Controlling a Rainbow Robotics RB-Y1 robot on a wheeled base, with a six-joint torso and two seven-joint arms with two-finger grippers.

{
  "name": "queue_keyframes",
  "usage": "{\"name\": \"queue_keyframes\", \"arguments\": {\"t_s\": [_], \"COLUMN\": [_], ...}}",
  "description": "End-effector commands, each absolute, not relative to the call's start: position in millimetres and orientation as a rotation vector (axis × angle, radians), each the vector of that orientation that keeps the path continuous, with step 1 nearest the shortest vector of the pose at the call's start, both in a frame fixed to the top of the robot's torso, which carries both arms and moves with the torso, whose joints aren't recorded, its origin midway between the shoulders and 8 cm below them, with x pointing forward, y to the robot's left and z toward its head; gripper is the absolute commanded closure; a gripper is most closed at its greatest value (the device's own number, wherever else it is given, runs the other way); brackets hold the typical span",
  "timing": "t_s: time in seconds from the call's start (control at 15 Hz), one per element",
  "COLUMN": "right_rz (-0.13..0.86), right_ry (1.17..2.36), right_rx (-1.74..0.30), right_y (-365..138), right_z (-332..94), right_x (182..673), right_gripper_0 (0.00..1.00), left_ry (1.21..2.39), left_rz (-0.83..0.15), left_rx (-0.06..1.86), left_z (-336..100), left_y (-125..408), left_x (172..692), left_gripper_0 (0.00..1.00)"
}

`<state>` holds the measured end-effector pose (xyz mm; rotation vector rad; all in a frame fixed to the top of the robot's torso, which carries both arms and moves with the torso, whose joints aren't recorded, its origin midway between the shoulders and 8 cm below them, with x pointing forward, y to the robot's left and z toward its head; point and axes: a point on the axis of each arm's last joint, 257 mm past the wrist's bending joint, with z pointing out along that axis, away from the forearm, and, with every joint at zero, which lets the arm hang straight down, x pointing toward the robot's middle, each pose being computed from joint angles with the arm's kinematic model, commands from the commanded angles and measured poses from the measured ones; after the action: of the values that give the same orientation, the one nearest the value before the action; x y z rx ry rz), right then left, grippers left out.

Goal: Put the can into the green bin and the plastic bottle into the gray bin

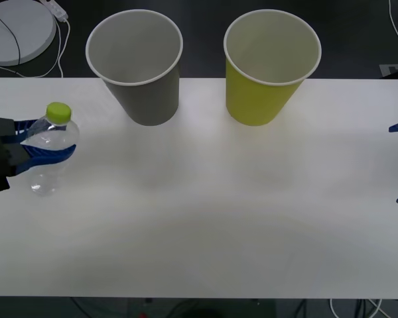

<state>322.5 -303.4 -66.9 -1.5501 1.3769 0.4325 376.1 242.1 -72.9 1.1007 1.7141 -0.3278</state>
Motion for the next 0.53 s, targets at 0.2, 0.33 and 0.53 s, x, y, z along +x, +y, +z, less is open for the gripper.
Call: {"name": "queue_keyframes", "arguments": {"t_s": [0.2,0.33,0.53], "right_rz": [0.433,0.433,0.433], "right_ry": [1.377,1.377,1.377], "right_rx": [-1.55,-1.55,-1.55], "right_y": [-303.4,-303.4,-303.4], "right_z": [-66.9,-66.9,-66.9], "right_x": [322.5,322.5,322.5], "right_gripper_0": [0.0,0.0,0.0], "left_ry": [1.761,1.776,1.797], "left_rz": [-0.322,-0.303,-0.257], "left_rx": [1.109,1.113,1.132], "left_z": [-56.9,-47.7,-33.4], "left_y": [262.1,272.1,284.9], "left_x": [385.0,392.7,402.5], "left_gripper_0": [1.0,1.0,1.0]}}
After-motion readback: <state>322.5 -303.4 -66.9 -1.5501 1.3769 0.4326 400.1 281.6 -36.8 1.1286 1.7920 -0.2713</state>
